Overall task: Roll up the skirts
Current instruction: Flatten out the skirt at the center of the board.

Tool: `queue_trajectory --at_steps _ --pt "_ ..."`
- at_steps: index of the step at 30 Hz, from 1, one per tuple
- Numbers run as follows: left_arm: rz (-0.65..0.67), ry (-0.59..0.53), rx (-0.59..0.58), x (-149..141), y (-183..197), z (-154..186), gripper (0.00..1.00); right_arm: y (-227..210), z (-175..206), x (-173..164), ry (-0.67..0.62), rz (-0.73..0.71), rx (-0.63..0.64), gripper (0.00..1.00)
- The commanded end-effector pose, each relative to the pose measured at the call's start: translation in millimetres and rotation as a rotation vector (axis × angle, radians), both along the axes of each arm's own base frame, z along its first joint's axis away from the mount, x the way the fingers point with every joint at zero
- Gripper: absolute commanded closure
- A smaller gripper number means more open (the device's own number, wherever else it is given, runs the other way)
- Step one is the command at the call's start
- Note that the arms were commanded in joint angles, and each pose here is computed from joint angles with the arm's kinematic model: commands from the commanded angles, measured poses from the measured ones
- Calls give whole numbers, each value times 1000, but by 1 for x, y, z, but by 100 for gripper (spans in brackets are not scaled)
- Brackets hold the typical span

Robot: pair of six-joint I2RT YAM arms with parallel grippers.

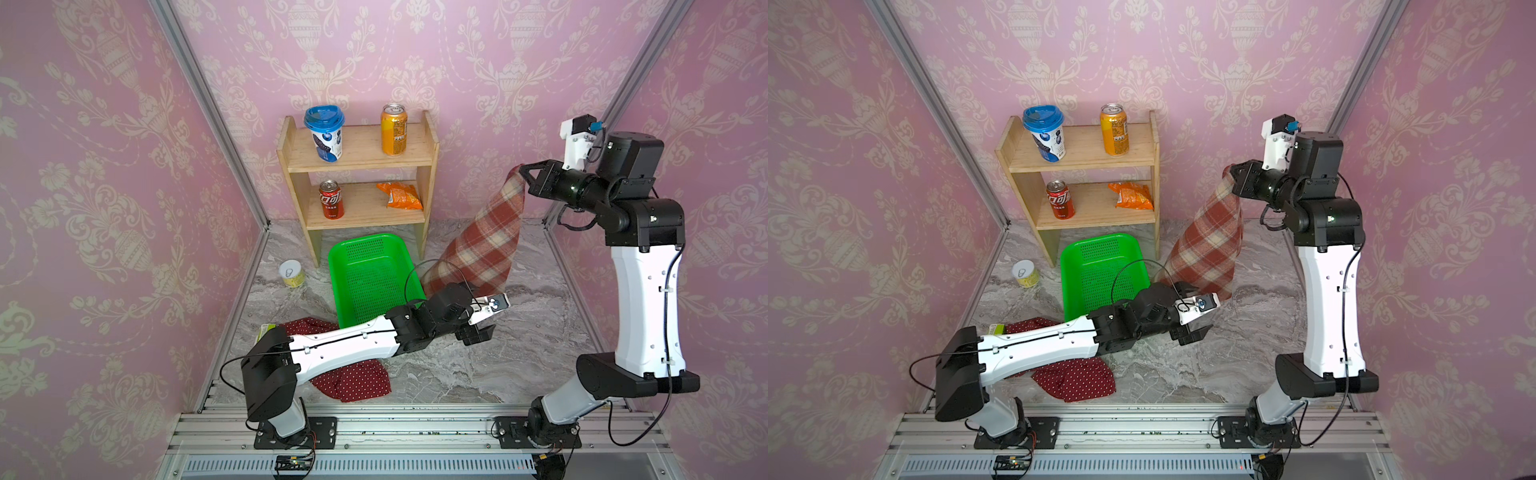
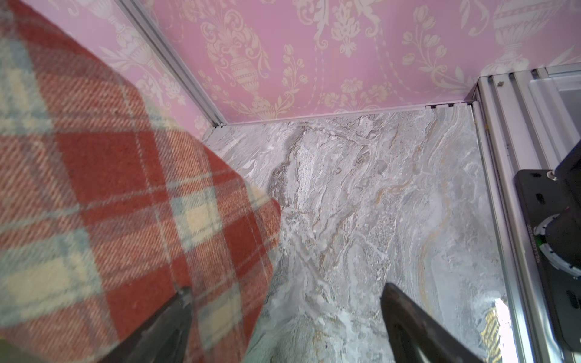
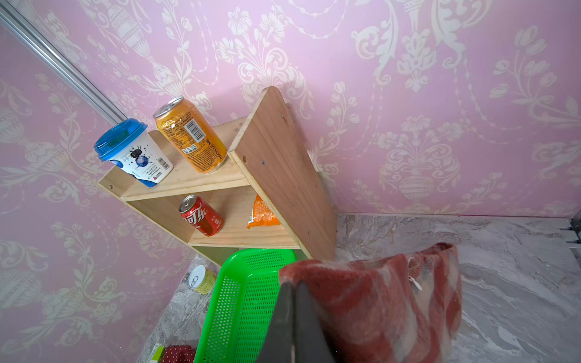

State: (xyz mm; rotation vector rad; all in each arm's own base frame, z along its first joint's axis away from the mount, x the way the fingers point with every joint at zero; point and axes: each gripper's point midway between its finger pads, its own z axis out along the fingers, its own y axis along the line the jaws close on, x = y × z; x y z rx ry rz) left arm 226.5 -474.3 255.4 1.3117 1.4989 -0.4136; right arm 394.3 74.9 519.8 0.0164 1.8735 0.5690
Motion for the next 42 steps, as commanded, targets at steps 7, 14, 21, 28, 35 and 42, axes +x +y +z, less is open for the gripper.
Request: queue_trajectory --at_steps 7,14,21,28,35,42 --pt "269 -286 -17 18 -50 -19 4 -3 0 11 12 -53 72 100" --pt "424 -330 22 47 -36 -49 2 -81 -26 19 112 -287 73 100" --pt "346 -343 0 35 -18 -33 2 -117 -4 -28 33 -378 97 100" --pt "288 -306 -21 18 13 -27 1 -35 -43 -6 125 -176 69 100" --pt "230 -220 3 5 37 -36 1 75 -148 57 330 13 79 100" --pt "194 -80 43 1 42 -60 1 82 -205 108 455 8 82 100"
